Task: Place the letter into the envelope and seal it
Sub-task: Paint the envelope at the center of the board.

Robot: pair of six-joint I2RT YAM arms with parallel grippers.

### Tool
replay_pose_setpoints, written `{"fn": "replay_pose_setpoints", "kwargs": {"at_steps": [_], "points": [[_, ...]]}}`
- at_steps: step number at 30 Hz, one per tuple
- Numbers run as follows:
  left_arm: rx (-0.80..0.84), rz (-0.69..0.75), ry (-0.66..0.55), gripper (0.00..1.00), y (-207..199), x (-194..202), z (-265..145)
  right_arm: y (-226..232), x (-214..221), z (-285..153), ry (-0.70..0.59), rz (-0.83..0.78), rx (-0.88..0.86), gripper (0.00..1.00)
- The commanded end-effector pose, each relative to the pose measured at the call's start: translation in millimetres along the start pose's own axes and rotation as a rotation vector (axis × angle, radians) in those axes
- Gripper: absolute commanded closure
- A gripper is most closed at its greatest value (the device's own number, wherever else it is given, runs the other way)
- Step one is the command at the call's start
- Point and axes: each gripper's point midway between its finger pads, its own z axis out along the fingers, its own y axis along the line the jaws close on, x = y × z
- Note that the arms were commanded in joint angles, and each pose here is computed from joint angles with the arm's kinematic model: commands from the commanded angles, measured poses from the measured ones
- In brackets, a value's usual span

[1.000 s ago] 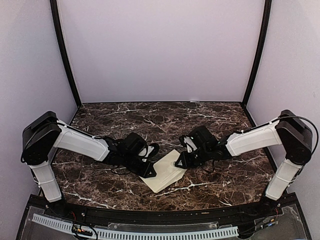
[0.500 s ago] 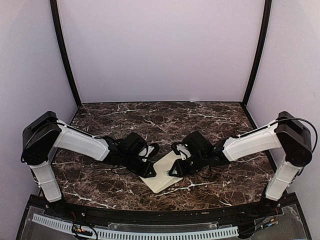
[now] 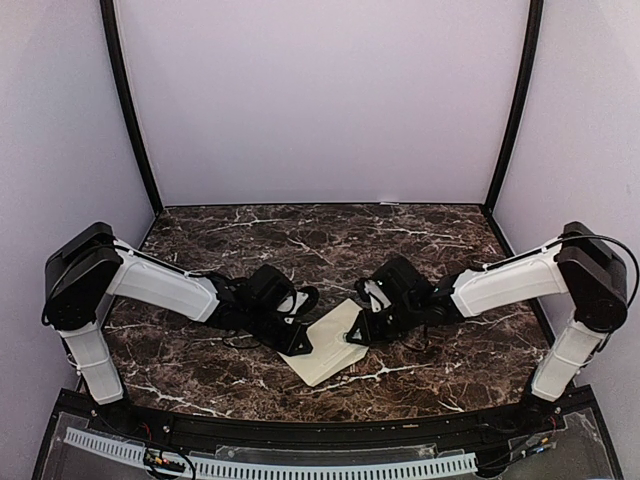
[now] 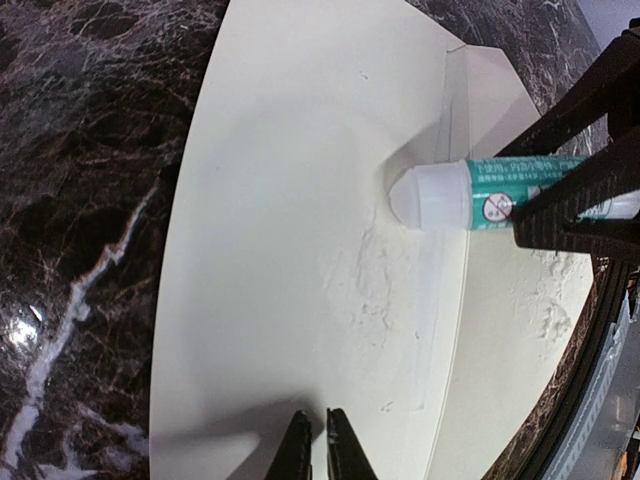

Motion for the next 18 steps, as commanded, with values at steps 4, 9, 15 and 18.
{"fn": "replay_pose_setpoints", "kwargs": {"at_steps": [4,9,15,18], "points": [[-0.074,-0.016,0.092,0.94,18,28,-1,-45,19,-5,0.054,0.047,0.14,0.95],[-0.074,-0.015,0.086,0.94,17,26,-1,-20,25,1,0.081,-0.02,0.027,0.94],[-0.07,-0.013,0.083,0.94,16,24,-1,14,39,13,0.142,-0.1,-0.058,0.95],[-0.07,-0.012,0.082,0.94,16,23,-1,28,45,16,0.155,-0.116,-0.102,0.95]]}}
